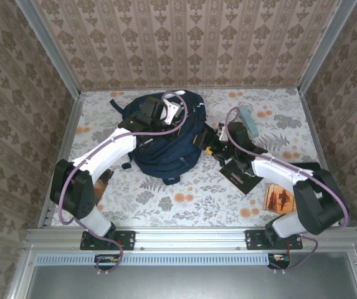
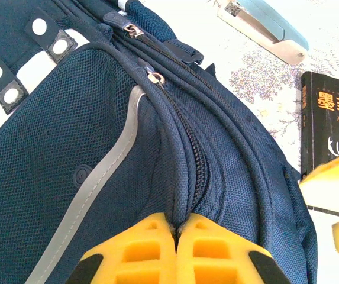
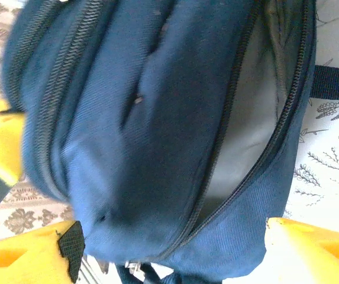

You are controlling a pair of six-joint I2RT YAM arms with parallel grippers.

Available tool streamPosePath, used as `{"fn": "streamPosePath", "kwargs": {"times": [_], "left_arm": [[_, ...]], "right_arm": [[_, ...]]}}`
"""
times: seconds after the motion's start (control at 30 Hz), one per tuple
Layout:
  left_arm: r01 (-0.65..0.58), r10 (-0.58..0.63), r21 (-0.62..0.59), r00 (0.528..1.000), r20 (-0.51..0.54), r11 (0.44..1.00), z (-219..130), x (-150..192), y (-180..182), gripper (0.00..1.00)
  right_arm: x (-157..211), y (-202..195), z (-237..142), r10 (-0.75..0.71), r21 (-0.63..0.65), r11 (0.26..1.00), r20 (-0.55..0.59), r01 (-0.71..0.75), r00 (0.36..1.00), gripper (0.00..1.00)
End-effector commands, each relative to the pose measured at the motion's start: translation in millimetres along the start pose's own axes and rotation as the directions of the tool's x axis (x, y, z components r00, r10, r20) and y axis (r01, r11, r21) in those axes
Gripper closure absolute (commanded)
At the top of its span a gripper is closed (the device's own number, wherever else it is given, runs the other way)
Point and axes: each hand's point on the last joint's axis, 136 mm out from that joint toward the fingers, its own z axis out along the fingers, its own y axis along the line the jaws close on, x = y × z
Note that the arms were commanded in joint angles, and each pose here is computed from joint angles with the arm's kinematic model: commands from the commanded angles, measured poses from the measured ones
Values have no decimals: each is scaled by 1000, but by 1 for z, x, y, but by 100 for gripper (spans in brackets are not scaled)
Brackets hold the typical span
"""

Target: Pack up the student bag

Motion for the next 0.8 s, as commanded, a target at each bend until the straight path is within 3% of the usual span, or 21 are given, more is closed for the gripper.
{"fn": "streamPosePath", "kwargs": {"times": [0.0, 0.07, 0.27, 0.53, 0.6, 0.7, 0.77], "left_arm": [[3, -11, 49, 988, 153, 999, -32, -42, -13, 100], [7, -16, 55, 988, 153, 998, -33, -41, -14, 100], [37, -43, 44, 990, 136, 998, -38, -36, -12, 100], [90, -94, 37, 987, 133, 995, -44, -28, -7, 98], [119, -120, 21, 985, 126, 993, -46, -27, -4, 91], [199, -194, -43, 975, 106, 979, -56, -25, 8, 66], [276, -268, -99, 959, 89, 956, -68, -20, 19, 55]], "right_arm": [[-6, 26, 12, 56, -109, 992, -34, -60, 998, 18], [-7, 33, 19, 47, -147, 988, -51, -54, 998, 21], [-1, 60, 26, -25, -241, 971, -79, 5, 997, 43], [-1, 75, 28, -6, -312, 950, -81, -19, 997, 43], [-3, 80, 28, 22, -351, 935, -78, -48, 997, 43], [-7, 89, 30, 68, -394, 914, -73, -92, 995, 45], [-8, 93, 32, 76, -395, 914, -69, -97, 995, 48]]}}
